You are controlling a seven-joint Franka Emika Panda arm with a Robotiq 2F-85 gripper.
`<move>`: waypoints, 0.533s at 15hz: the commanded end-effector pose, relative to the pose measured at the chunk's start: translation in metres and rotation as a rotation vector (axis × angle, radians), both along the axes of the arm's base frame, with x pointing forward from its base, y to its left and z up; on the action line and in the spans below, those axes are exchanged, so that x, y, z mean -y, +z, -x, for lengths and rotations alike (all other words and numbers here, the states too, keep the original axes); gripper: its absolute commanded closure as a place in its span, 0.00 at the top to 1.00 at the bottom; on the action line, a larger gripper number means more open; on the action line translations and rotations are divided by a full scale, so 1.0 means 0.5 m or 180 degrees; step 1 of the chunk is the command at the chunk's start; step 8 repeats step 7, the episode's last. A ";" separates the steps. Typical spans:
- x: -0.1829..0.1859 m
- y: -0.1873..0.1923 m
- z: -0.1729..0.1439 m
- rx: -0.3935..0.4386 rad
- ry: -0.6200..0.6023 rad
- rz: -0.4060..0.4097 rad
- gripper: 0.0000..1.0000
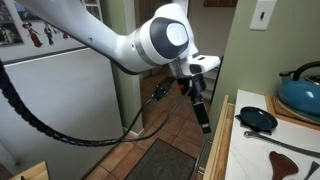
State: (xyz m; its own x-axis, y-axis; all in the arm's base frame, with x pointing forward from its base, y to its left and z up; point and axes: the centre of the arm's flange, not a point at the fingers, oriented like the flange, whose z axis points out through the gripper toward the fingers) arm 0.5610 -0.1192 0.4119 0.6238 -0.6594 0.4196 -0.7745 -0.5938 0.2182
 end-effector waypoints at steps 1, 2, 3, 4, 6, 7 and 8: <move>0.016 0.028 0.047 0.0197 -0.0372 -0.0119 1.00; 0.023 0.036 0.052 0.0244 -0.0405 -0.0137 1.00; 0.020 0.028 0.015 0.0174 -0.0254 -0.0039 1.00; 0.026 0.035 0.020 0.0204 -0.0294 -0.0048 1.00; 0.030 0.040 0.028 0.0227 -0.0332 -0.0060 1.00; 0.030 0.041 0.029 0.0229 -0.0336 -0.0063 1.00; 0.030 0.041 0.029 0.0229 -0.0336 -0.0063 1.00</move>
